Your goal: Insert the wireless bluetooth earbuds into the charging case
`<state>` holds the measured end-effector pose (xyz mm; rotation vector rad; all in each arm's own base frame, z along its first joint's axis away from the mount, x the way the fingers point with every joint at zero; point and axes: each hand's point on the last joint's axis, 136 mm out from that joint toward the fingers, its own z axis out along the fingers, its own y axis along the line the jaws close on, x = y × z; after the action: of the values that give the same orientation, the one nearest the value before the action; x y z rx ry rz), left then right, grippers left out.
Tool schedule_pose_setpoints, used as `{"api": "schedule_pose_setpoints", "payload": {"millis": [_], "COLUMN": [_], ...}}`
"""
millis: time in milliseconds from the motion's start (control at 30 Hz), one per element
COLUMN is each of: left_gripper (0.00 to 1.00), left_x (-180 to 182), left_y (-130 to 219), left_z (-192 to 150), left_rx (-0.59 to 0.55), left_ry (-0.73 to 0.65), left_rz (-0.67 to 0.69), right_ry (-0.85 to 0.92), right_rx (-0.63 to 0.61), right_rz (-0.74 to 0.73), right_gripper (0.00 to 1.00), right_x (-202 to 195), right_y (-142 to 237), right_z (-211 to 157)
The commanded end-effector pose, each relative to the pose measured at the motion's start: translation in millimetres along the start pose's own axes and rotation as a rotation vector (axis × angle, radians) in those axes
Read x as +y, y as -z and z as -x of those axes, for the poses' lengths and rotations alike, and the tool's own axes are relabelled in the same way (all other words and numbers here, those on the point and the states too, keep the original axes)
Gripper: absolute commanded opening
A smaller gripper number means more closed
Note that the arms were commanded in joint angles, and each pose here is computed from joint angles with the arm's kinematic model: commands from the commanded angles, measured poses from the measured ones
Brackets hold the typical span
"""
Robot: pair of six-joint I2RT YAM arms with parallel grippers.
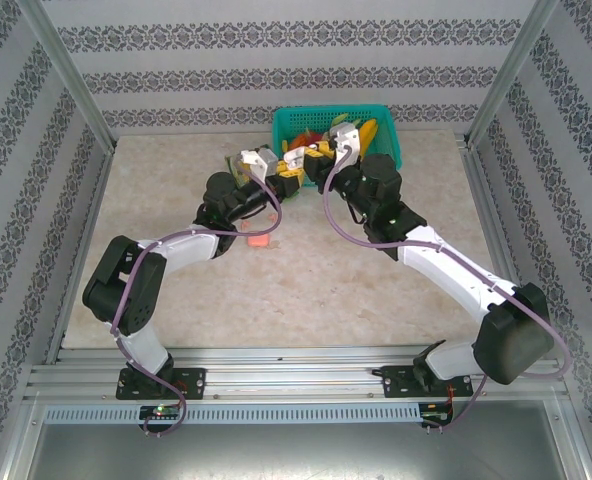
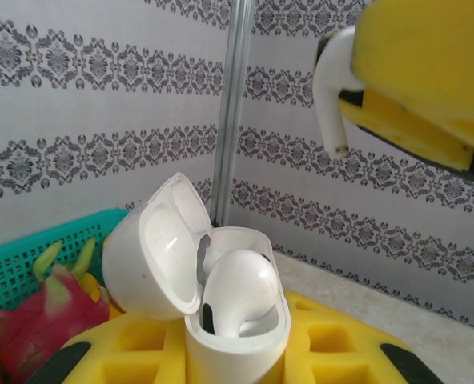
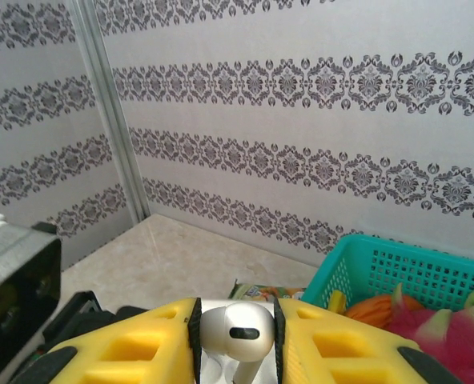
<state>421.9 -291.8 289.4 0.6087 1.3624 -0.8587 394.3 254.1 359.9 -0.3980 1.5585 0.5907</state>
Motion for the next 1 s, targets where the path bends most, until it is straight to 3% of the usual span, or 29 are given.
{"api": "schedule_pose_setpoints", "payload": {"millis": [0, 500, 967], "left_gripper": [0.0, 0.0, 0.0], "left_x": [-11, -18, -24], "left_y": [-9, -12, -15], "left_z": [0, 3, 14], "left_rx": [0.009, 0.022, 0.016], "left_ry": [-0.018, -0.027, -0.047], "left_rz": [-0.047, -0.074, -0.105], "right_ry": [-0.044, -0.254, -0.215], "right_rx": [-0.064, -0.072, 0.004], "right_rz": [0.047, 0.129, 0.202], "right_gripper": [0.31, 0.31, 0.31], "right_x": [3, -22, -12], "right_y": [8, 13, 5], "right_z": [22, 29, 11]}}
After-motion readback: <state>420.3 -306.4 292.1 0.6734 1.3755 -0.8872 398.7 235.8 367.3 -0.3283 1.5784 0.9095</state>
